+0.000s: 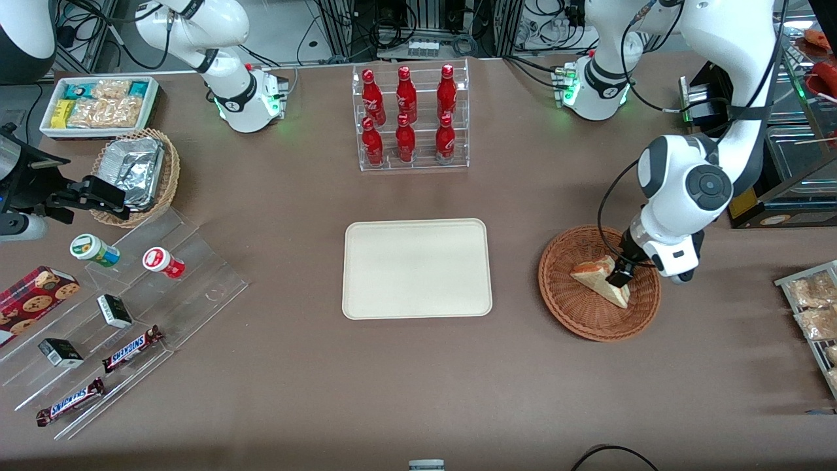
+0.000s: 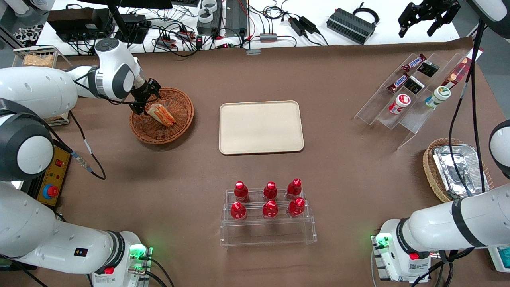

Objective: Place sandwich from basket to tray
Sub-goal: 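Lower the open left gripper around the sandwich and close it, then lift the sandwich out of the basket with the left gripper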

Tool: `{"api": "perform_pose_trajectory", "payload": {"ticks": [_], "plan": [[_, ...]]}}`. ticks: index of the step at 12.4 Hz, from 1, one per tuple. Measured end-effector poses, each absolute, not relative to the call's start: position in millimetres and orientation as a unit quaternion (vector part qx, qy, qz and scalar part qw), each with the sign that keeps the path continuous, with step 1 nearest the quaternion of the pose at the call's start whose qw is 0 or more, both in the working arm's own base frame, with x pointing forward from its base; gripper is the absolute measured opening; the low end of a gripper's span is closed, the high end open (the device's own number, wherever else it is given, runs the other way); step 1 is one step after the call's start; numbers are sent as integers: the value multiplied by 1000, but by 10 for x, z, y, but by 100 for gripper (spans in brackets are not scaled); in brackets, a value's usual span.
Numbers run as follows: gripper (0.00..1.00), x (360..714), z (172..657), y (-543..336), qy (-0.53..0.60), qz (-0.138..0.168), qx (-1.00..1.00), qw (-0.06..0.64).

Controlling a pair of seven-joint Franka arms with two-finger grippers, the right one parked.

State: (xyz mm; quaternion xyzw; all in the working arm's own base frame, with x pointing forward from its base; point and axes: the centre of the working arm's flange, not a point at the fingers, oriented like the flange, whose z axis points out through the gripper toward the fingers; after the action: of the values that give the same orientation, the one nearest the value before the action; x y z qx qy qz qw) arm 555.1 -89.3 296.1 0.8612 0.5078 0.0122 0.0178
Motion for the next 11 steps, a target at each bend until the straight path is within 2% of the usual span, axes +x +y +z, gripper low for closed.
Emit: {"api": "perform_pose_trajectory", "payload": {"ticks": [6,8,11], "plan": [[99,5538,2708,-958,503,4,864,8],[92,5560,2671,-961,503,5,864,8],[55,5612,2649,-971,502,6,865,8]]}}
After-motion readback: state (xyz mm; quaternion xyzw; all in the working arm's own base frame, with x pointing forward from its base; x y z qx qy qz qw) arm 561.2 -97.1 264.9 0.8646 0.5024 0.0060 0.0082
